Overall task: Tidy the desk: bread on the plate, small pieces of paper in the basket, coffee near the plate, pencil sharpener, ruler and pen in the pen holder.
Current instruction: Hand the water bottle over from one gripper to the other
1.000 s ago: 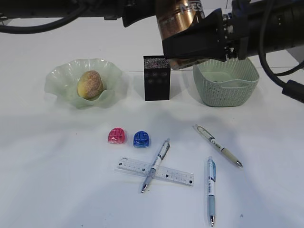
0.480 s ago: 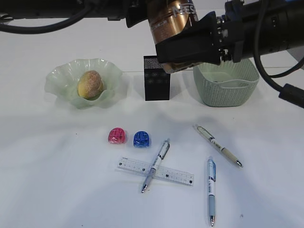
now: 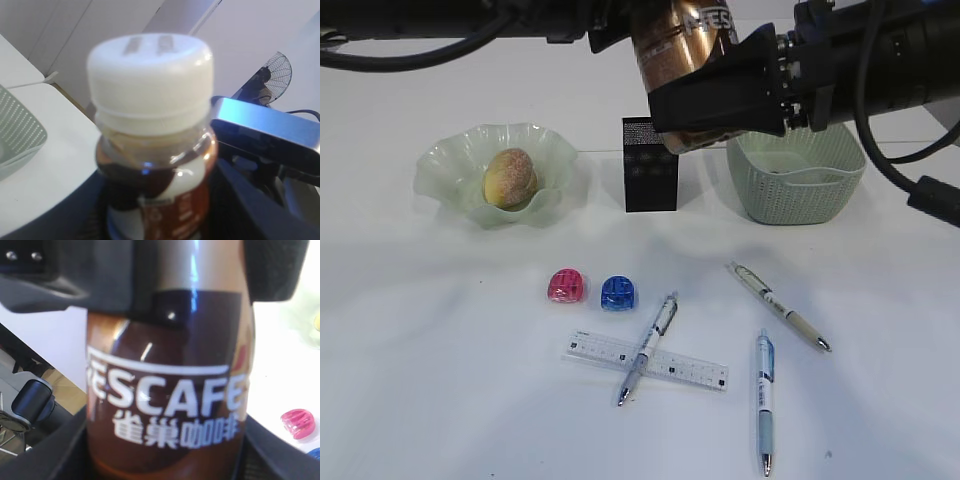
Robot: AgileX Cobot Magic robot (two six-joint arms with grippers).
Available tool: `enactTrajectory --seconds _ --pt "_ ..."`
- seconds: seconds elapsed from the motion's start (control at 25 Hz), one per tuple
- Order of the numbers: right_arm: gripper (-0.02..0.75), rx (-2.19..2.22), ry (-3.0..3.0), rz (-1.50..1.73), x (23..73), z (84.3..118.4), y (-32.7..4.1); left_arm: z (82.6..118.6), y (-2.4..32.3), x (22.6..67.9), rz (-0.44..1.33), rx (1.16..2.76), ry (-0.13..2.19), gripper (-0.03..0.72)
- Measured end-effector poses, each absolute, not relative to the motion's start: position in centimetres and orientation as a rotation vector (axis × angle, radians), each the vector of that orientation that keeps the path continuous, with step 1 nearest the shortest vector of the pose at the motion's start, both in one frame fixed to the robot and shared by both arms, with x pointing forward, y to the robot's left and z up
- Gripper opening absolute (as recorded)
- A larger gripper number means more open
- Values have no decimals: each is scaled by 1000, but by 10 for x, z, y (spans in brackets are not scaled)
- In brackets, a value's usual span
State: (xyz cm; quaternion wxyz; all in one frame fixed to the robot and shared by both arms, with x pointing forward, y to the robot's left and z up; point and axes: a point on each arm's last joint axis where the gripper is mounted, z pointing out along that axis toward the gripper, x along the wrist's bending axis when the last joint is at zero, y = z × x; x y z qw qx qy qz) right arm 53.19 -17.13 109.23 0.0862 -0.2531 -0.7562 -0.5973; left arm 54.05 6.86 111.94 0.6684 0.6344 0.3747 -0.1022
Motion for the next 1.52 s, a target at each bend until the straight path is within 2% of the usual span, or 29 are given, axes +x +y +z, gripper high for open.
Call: enactTrajectory --seconds 0.12,0.28,1.52 --pt "496 -752 -2257 -1779 532 1092 -171 1119 69 540 -230 1431 845 337" --pt "497 -746 -2261 -1781 532 1092 -171 1119 68 540 -232 1431 844 316" --pt "498 -746 -2258 -1792 532 1093 -171 1120 68 540 -233 1429 842 313"
